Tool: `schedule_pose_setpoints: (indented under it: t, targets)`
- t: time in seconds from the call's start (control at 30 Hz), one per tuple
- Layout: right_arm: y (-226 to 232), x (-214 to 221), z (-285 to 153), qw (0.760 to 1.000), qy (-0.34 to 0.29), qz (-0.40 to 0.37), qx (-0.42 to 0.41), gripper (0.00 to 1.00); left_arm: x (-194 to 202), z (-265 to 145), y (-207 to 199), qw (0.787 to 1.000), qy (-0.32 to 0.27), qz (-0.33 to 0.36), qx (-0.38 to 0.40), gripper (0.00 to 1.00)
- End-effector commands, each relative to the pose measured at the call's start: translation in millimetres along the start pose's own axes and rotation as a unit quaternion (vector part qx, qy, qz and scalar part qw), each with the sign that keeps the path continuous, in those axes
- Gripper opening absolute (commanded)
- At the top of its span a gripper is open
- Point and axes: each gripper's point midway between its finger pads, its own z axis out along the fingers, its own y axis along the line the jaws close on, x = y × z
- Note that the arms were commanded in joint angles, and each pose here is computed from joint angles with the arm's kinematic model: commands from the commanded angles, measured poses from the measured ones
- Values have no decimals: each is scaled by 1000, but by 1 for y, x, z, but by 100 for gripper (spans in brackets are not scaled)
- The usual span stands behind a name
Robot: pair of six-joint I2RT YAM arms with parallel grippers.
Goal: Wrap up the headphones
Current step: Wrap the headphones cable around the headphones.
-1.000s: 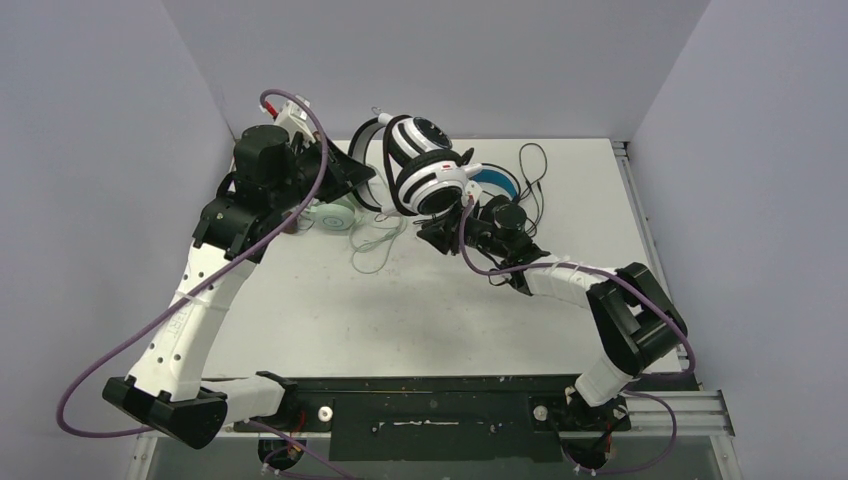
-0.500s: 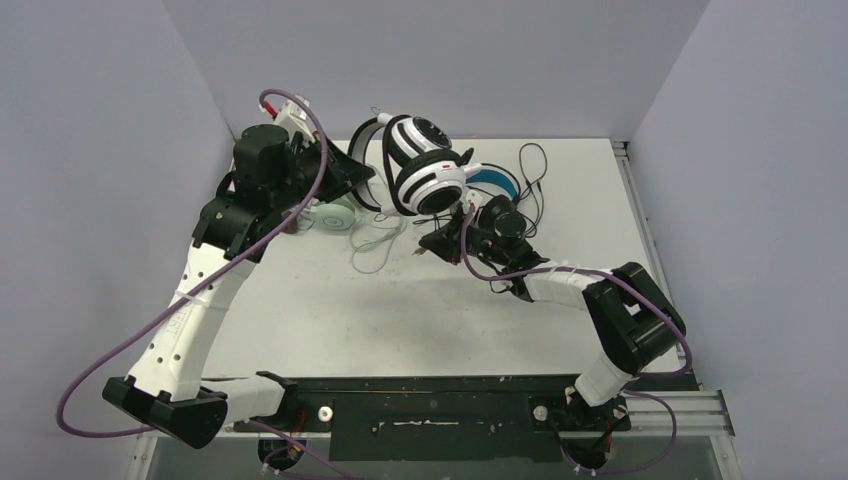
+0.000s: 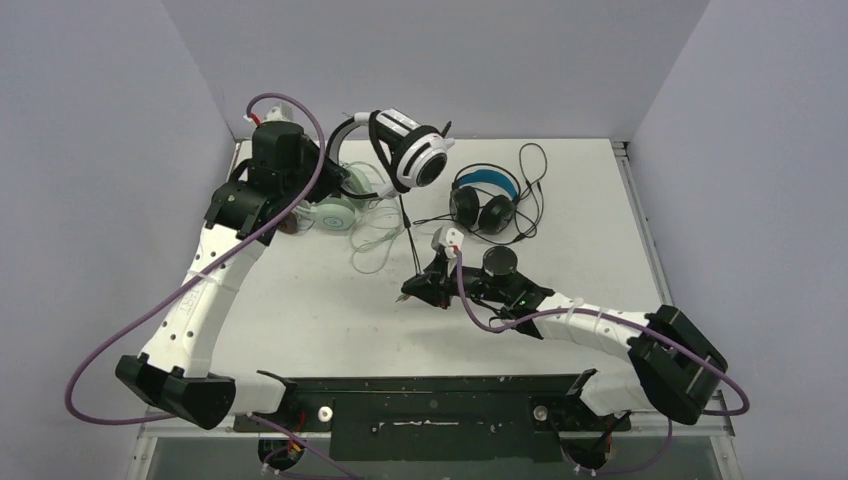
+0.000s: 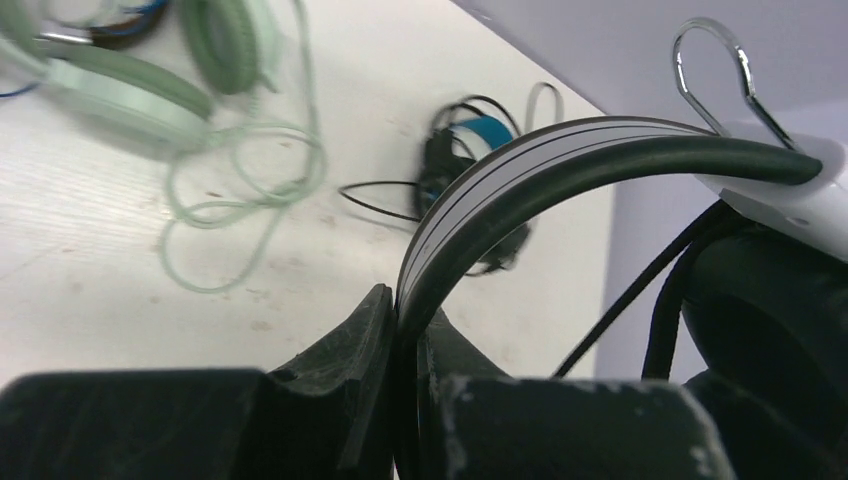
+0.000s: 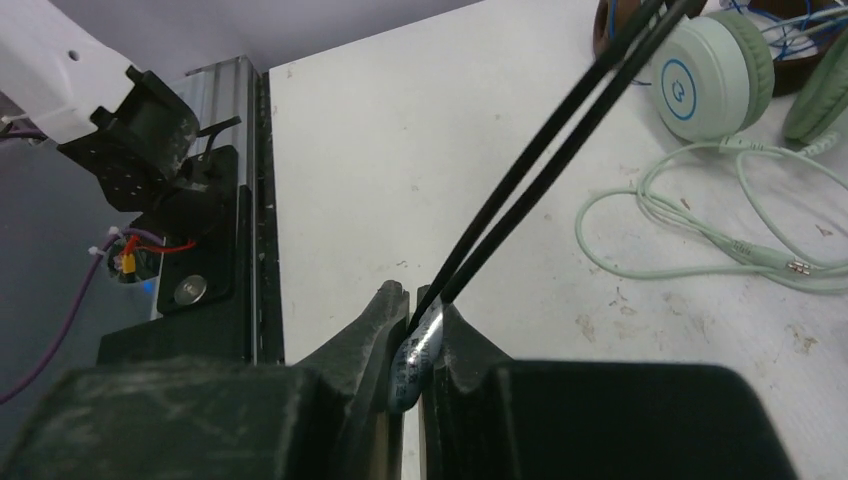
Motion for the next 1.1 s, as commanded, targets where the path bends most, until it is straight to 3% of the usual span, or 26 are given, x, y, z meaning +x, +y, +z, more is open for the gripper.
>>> schedule_pose_setpoints:
  t: [0.0,0.2,0.33,0.63,1.07]
  targets:
    - [28,-13,-3,1000,12,-25,-3,0,-55,2,24,988,-133,-20,-77,0]
    - [46,-40,-5,999,17,-27,2,0,-52,30,85,966,-191,39,-169,0]
    - [42,-71,3,999,26,-16,20,0,-30,49,116,960,-186,76,-196,0]
    - [8,-130,44,996,-16,52,73,0,45,70,120,969,-156,110,-160,0]
    - [-108,-81,61,964,-24,148,219,0,112,68,107,993,-51,79,-78,0]
